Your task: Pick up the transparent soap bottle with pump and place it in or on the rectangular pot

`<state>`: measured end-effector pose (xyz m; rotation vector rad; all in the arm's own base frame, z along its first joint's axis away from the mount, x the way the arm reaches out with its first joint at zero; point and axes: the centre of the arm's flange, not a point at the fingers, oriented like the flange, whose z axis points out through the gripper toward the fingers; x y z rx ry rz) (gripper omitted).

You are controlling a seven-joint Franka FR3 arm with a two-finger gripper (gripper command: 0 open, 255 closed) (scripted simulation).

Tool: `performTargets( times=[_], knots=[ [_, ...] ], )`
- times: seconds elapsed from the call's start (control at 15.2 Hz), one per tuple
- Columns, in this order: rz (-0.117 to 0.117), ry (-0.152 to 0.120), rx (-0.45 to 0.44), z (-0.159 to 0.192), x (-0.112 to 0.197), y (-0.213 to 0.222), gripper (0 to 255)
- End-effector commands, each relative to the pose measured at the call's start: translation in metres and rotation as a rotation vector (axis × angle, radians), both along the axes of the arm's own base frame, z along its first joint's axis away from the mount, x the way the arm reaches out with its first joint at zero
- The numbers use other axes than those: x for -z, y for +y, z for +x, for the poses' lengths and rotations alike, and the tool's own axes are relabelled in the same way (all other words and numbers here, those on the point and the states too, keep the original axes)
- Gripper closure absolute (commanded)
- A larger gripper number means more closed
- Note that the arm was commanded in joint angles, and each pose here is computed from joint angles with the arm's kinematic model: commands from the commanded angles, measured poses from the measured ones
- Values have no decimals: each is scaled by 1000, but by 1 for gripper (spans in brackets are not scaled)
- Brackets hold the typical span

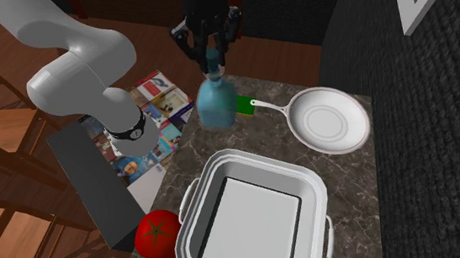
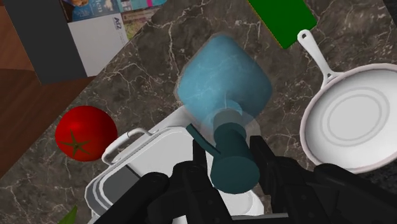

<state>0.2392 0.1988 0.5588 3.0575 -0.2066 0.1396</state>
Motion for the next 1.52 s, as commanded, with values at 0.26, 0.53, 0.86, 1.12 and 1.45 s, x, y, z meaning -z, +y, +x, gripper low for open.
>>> performTargets(
  times=[0.26,0.53,0.86,1.12,1.45],
  knots=[
    [0,0,0,0,-33,0,255],
    [0,0,0,0,-54,0,255],
    [0,0,0,0,-80,0,255],
    [0,0,0,33,-96,-16,255],
    [0,0,0,89,-119,-44,255]
  ],
)
